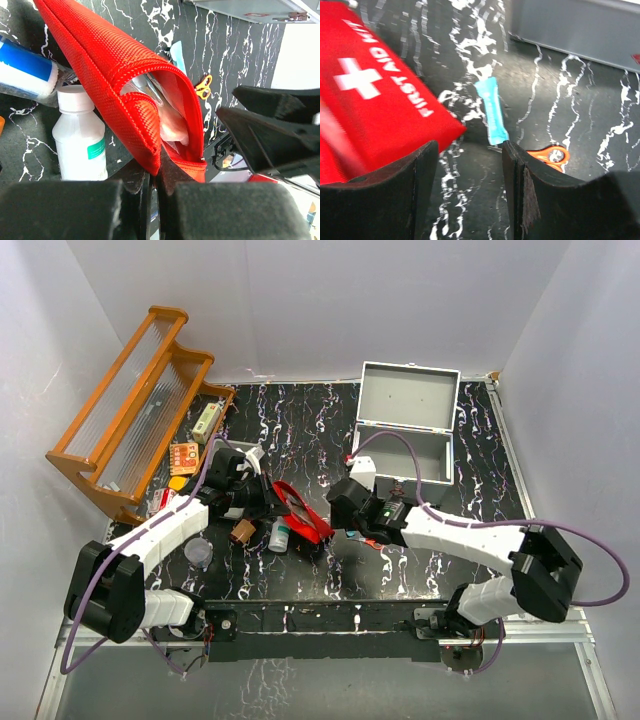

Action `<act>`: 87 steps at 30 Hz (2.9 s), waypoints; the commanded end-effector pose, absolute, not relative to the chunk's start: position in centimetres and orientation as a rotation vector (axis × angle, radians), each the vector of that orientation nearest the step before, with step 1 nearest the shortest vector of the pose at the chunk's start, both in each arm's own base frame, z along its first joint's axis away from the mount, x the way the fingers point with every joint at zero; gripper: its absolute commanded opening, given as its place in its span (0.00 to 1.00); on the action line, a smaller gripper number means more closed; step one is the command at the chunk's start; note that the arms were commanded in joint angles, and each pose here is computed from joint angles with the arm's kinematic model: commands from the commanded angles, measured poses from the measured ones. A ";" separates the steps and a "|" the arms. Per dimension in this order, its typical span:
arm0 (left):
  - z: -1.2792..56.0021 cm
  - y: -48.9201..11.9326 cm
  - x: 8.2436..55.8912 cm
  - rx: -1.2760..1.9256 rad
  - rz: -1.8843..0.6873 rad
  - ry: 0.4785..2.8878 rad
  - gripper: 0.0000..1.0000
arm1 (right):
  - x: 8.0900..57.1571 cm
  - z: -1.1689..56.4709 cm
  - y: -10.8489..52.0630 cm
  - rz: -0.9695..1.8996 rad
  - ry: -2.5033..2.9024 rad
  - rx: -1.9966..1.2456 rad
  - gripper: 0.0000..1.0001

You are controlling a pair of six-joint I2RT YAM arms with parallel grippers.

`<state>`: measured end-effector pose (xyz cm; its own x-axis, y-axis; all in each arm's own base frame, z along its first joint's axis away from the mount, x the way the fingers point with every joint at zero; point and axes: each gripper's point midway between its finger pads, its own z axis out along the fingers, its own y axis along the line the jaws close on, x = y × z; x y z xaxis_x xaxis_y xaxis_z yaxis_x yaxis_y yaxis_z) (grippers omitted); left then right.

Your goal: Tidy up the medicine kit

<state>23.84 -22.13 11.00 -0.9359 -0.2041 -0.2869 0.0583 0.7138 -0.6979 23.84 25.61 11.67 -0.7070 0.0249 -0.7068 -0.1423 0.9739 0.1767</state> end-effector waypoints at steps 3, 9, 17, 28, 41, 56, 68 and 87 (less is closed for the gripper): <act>13.3 -22.8 23.7 -0.021 -1.120 2.524 0.00 | 24.7 8.0 24.1 0.168 2.396 -0.022 0.51; 13.3 -22.8 23.5 -0.015 -1.129 2.529 0.00 | 25.4 5.9 24.5 0.110 2.427 -0.107 0.48; 13.3 -22.8 23.4 -0.010 -1.132 2.533 0.00 | 25.9 3.8 25.0 0.108 2.463 -0.171 0.42; 13.3 -23.1 23.5 0.003 -1.150 2.538 0.00 | 25.4 1.4 24.9 0.097 2.516 -0.210 0.18; 14.1 -23.8 23.0 0.111 -1.233 2.476 0.00 | 26.5 7.6 26.2 0.231 2.390 -0.201 0.06; 14.0 -25.5 22.7 0.193 -1.353 2.412 0.00 | 23.9 21.6 31.8 0.830 2.099 -0.359 0.06; 13.4 -24.9 23.0 0.175 -1.268 2.492 0.00 | 21.9 19.6 34.6 0.934 2.154 -0.522 0.07; 13.2 -24.3 22.6 0.204 -1.217 2.514 0.00 | 24.4 16.5 35.9 0.730 2.287 -0.597 0.10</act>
